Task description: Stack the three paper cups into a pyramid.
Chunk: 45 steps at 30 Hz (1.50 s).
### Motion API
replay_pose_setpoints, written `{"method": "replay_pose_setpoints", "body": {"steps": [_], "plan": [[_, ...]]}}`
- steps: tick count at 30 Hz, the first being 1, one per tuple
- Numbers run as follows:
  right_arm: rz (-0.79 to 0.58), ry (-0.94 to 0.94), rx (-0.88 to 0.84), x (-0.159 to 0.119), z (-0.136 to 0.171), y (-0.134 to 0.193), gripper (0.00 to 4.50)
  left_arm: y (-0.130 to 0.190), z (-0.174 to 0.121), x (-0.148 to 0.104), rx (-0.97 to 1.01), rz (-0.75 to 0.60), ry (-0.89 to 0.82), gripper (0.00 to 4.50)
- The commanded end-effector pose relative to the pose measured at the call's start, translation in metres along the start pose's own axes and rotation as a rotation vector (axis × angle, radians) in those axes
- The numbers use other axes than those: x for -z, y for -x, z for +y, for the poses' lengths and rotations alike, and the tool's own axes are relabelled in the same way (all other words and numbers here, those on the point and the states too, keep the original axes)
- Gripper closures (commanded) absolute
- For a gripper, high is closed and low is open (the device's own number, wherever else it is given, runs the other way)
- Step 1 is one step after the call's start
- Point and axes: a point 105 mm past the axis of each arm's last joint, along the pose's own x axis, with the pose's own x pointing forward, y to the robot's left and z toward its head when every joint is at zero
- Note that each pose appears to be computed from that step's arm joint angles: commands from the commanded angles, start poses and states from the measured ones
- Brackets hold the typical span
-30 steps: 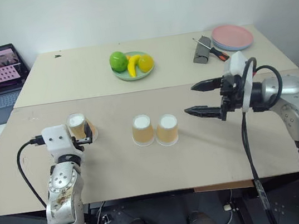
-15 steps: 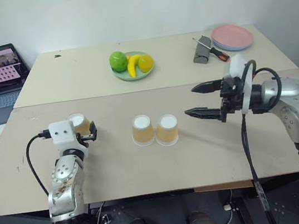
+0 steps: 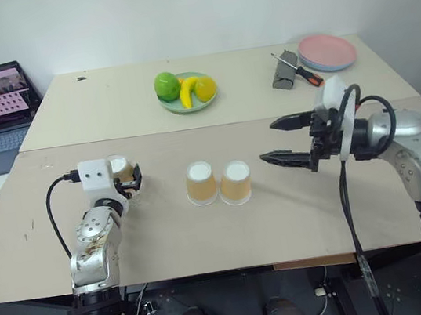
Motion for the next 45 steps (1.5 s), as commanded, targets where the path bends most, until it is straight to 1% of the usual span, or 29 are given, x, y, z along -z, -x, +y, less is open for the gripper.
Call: {"method": "replay_pose_setpoints", "body": {"steps": [1,6,8,9,11,14,16,17,18,20,23,26,27,30,33,40,45], "plan": [[-0.035,0.046,0.006,-0.012,0.002,0.002,0.0,0.0,0.001,-0.016,0.006,-0.056,-0.045,1.49],[-0.035,0.043,0.018,-0.011,0.0,0.0,0.0,-0.007,-0.002,-0.026,0.034,-0.088,-0.045,1.49],[-0.03,0.039,0.03,-0.009,0.0,0.0,0.0,-0.015,-0.004,-0.039,0.07,-0.123,-0.034,1.49],[-0.024,0.038,0.037,-0.007,-0.001,0.0,0.0,-0.021,-0.007,-0.048,0.101,-0.145,-0.028,1.49],[-0.025,0.031,0.045,-0.006,0.0,-0.001,0.0,-0.033,-0.017,-0.075,0.211,-0.208,-0.006,1.49],[-0.028,0.018,0.073,-0.003,-0.001,-0.003,0.0,-0.046,-0.04,-0.122,0.436,-0.308,0.009,1.49],[-0.022,0.013,0.1,0.0,-0.003,-0.002,0.0,-0.046,-0.055,-0.151,0.609,-0.365,0.044,1.49],[-0.018,0.01,0.113,0.002,-0.004,-0.003,0.0,-0.044,-0.063,-0.162,0.709,-0.387,0.048,1.49],[-0.019,0.002,0.128,0.004,-0.005,-0.002,0.0,-0.038,-0.074,-0.167,0.837,-0.375,0.036,1.49],[-0.027,-0.012,0.156,0.006,-0.006,-0.002,0.0,-0.029,-0.09,-0.164,1.042,-0.321,-0.038,1.49],[-0.029,-0.024,0.186,0.01,-0.004,-0.001,0.0,-0.018,-0.106,-0.154,1.261,-0.207,-0.11,1.49],[-0.033,-0.035,0.216,0.014,-0.002,-0.001,0.0,-0.008,-0.115,-0.147,1.412,-0.116,-0.176,1.49],[-0.041,-0.04,0.223,0.014,0.0,-0.002,0.0,-0.006,-0.118,-0.14,1.446,-0.091,-0.227,1.49],[-0.055,-0.054,0.249,0.015,0.004,-0.001,0.0,-0.002,-0.123,-0.127,1.525,-0.028,-0.276,1.49],[-0.052,-0.071,0.29,0.021,0.005,0.001,0.0,0.001,-0.129,-0.127,1.579,-0.011,-0.285,1.49],[-0.048,-0.091,0.325,0.028,0.01,0.005,0.0,0.001,-0.143,-0.122,1.627,0.014,-0.264,1.49],[-0.039,-0.09,0.352,0.03,0.006,0.01,0.0,0.002,-0.149,-0.115,1.648,0.032,-0.267,1.49]]}}
